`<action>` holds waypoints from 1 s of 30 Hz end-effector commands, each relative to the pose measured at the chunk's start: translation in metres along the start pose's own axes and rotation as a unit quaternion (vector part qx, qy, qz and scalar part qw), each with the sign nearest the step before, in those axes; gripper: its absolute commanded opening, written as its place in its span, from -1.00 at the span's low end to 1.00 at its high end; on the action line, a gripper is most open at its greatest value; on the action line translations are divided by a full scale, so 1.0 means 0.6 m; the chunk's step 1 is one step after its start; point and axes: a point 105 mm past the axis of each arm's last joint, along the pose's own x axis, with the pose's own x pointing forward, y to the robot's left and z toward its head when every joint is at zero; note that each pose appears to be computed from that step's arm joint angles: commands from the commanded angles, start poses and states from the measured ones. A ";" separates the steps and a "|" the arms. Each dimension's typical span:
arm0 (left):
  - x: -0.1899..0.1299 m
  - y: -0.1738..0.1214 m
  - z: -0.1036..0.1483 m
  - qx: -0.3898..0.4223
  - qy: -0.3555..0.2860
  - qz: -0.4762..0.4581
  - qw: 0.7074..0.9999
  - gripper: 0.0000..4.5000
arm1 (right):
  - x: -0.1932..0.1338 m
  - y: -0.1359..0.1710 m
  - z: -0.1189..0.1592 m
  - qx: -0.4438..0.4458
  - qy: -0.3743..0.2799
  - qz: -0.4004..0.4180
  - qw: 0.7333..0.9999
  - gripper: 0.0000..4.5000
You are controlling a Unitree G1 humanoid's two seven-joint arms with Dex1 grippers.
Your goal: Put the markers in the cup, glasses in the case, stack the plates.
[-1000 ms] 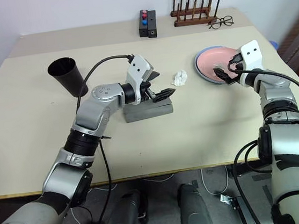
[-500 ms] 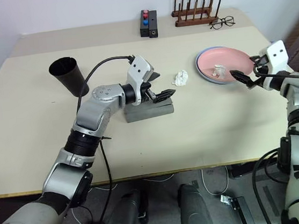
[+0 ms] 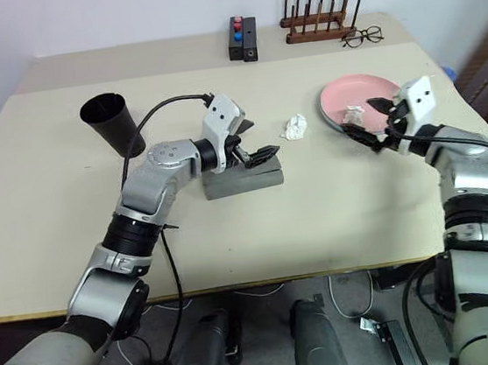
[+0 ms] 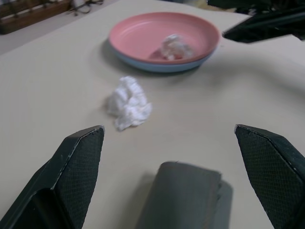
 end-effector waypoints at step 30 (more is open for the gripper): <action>-0.083 0.019 -0.007 -0.003 0.037 0.062 0.997 1.00 | 0.171 0.080 -0.046 0.051 0.034 -0.030 0.998 0.96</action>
